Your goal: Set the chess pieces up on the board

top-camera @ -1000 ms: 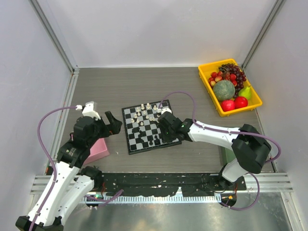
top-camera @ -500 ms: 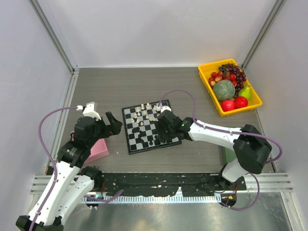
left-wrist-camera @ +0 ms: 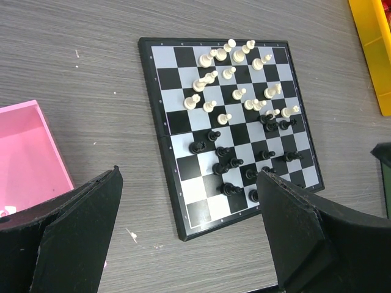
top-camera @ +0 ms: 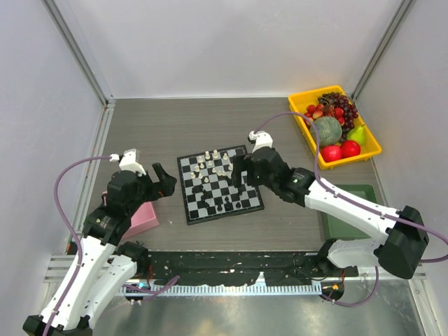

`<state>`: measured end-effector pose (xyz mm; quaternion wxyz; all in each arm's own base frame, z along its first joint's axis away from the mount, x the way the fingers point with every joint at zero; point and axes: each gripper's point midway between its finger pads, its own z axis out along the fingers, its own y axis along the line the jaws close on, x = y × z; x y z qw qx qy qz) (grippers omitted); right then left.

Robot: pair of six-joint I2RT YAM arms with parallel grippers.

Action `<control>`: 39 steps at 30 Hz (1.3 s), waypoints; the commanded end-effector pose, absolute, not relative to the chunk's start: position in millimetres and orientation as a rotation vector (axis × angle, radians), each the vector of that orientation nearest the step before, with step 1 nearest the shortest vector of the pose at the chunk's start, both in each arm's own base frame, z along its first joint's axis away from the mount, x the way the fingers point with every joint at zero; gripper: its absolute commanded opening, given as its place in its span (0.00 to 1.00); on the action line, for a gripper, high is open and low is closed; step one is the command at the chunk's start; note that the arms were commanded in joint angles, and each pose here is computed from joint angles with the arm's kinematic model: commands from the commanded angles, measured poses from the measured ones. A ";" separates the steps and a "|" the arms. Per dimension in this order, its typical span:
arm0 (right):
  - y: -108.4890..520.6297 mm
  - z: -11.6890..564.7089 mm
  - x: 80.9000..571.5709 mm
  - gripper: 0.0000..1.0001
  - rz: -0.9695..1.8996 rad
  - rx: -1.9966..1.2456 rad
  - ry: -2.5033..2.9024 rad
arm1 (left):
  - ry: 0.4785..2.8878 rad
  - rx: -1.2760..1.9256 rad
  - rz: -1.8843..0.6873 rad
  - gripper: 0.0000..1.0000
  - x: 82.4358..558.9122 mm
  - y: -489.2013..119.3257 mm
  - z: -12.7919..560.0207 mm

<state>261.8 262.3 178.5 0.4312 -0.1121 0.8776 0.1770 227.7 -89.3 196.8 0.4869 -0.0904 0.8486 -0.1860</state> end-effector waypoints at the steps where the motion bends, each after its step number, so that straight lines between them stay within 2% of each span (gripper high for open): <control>1: 259.2 175.7 273.8 0.96 0.449 -0.245 2.220 | 2.032 -0.205 -0.443 1.00 231.6 -88.5 204.4; 2: 256.4 168.3 275.9 0.96 0.429 -0.240 2.245 | 2.034 -0.204 -0.446 1.00 232.1 -89.3 204.4; 5: 266.7 150.5 276.6 0.88 0.427 -0.310 2.313 | 2.037 -0.200 -0.445 1.00 232.1 -89.5 204.4; 7: 266.7 138.4 278.9 0.76 0.381 -0.321 2.361 | 2.036 -0.200 -0.438 1.00 231.9 -88.4 205.8; 12: 273.6 110.0 280.1 0.58 0.323 -0.377 2.464 | 2.034 -0.204 -0.428 1.00 232.0 -86.7 205.1; 33: 284.2 61.6 281.0 0.40 0.276 -0.437 2.576 | 2.057 -0.197 -0.397 0.99 235.3 -85.0 197.8; 39: 280.9 65.6 279.7 0.19 0.274 -0.442 2.564 | 2.061 -0.196 -0.393 1.00 234.5 -84.3 196.5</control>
